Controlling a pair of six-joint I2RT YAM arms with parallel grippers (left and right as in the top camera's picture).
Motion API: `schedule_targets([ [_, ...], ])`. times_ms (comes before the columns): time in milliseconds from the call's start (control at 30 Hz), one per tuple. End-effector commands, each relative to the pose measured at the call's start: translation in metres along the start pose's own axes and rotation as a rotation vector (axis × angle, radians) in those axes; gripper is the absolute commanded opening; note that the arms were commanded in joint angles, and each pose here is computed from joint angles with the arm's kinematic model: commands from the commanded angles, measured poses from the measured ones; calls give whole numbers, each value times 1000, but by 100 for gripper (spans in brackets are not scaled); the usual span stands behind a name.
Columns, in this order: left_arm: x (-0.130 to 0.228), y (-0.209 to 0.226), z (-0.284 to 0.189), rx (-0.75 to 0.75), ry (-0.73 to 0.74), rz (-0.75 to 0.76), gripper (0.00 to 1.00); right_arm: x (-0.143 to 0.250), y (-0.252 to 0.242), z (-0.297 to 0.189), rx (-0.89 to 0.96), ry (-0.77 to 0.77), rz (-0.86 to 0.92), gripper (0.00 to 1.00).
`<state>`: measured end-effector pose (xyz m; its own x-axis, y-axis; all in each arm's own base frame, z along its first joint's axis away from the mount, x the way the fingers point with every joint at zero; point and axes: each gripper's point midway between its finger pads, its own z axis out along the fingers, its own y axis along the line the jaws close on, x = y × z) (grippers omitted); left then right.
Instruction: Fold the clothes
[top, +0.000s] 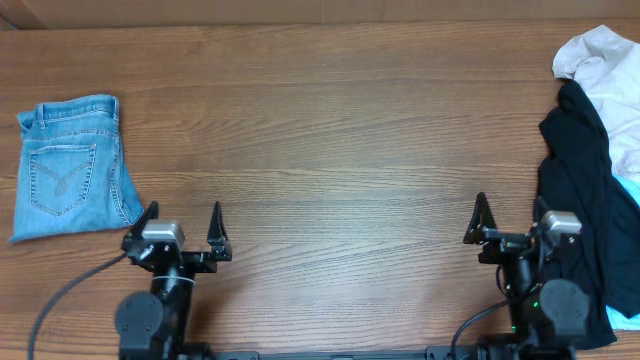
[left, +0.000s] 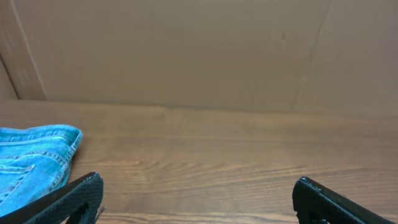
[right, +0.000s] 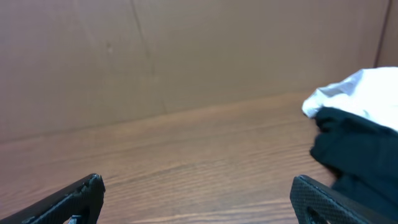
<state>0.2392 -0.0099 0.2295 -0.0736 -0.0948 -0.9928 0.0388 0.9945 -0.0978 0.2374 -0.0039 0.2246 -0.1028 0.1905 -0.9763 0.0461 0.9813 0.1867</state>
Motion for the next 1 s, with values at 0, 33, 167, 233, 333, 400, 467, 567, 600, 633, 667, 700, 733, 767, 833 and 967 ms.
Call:
schedule_targets([
  [0, -21, -3, 6, 1, 68, 6, 100, -24, -1, 4, 43, 52, 6, 100],
  [33, -19, -3, 12, -7, 154, 5, 100, -24, 0, 11, 60, 137, 2, 100],
  [167, -5, -1, 25, -22, 358, 23, 100, -16, 0, 32, 96, 343, -6, 100],
  [233, 1, 0, 29, -31, 439, 24, 100, -14, 7, 44, 74, 425, -2, 100],
  [333, 4, -7, 34, 1, 514, -10, 100, -10, 18, 61, 26, 515, 5, 100],
  [400, 2, -12, 37, 22, 535, -26, 100, -7, 9, 71, 81, 539, 0, 100],
  [467, 0, -12, 39, 25, 535, -27, 100, -5, -19, 79, 238, 536, 54, 100],
  [567, 1, -12, 39, 22, 537, -26, 100, 3, -68, 79, 479, 530, 162, 100],
  [600, 1, -12, 39, 21, 538, -26, 100, 6, -84, 76, 538, 536, 188, 100],
  [633, 1, -12, 39, 21, 539, -26, 100, 9, -101, 72, 600, 541, 217, 100],
  [667, 1, -12, 39, 21, 539, -26, 100, 12, -118, 66, 664, 542, 251, 100],
  [700, 1, -12, 39, 21, 539, -26, 100, 15, -137, 59, 742, 538, 296, 100],
  [733, 1, -12, 39, 21, 538, -26, 100, 18, -155, 51, 811, 535, 340, 100],
  [767, 1, -12, 39, 22, 537, -26, 100, 20, -169, 45, 856, 537, 365, 100],
  [833, 1, -12, 39, 22, 537, -26, 100, 28, -197, 30, 949, 549, 411, 100],
  [967, 0, -12, 40, 23, 530, -26, 100, 49, -230, 11, 1045, 603, 504, 100],
])
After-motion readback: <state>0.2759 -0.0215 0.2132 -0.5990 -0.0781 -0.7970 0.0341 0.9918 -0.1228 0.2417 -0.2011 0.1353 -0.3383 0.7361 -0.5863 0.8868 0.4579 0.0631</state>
